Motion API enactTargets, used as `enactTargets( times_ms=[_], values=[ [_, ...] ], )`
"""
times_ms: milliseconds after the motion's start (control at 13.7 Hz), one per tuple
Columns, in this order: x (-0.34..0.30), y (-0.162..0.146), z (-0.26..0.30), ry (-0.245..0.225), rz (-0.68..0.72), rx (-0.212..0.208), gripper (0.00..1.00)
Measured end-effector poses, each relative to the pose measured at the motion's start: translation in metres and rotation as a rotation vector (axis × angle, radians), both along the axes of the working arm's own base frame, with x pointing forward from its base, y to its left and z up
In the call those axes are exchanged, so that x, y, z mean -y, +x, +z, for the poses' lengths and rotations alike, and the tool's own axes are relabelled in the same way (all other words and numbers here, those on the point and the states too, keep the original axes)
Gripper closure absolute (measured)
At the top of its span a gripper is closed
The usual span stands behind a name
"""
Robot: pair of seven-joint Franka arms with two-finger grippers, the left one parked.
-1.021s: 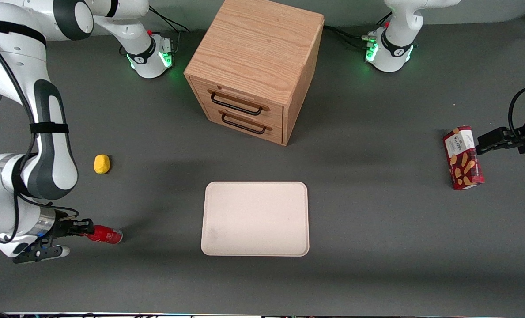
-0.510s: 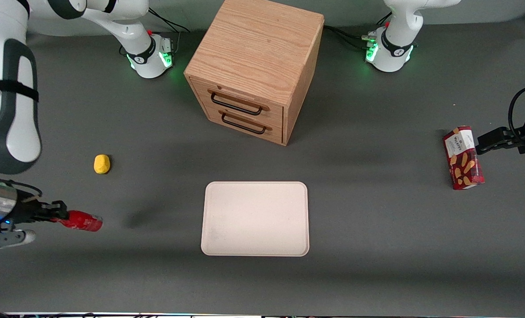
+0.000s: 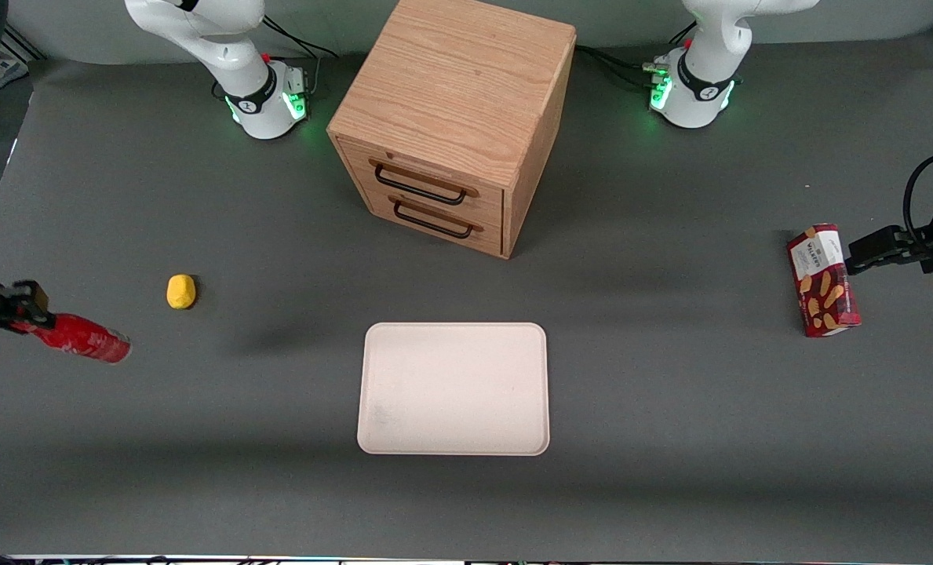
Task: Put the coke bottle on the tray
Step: 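Lift the bottle with the right gripper and carry it toward the tray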
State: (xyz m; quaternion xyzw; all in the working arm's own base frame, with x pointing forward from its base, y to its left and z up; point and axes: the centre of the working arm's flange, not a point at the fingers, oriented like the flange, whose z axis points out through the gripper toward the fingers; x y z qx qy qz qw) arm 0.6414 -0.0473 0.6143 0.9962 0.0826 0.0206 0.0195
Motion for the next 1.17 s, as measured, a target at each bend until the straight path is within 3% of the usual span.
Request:
enactTargets(
  times_ms=[219, 583, 1167],
  values=[
    [-0.02, -0.007, 0.016, 0.001, 0.034, 0.018, 0.68],
    [-0.12, 0.001, 0.005, 0.009, 0.047, 0.014, 0.68],
    [-0.289, 0.0, -0.026, 0.031, -0.158, 0.025, 0.68]
  ],
)
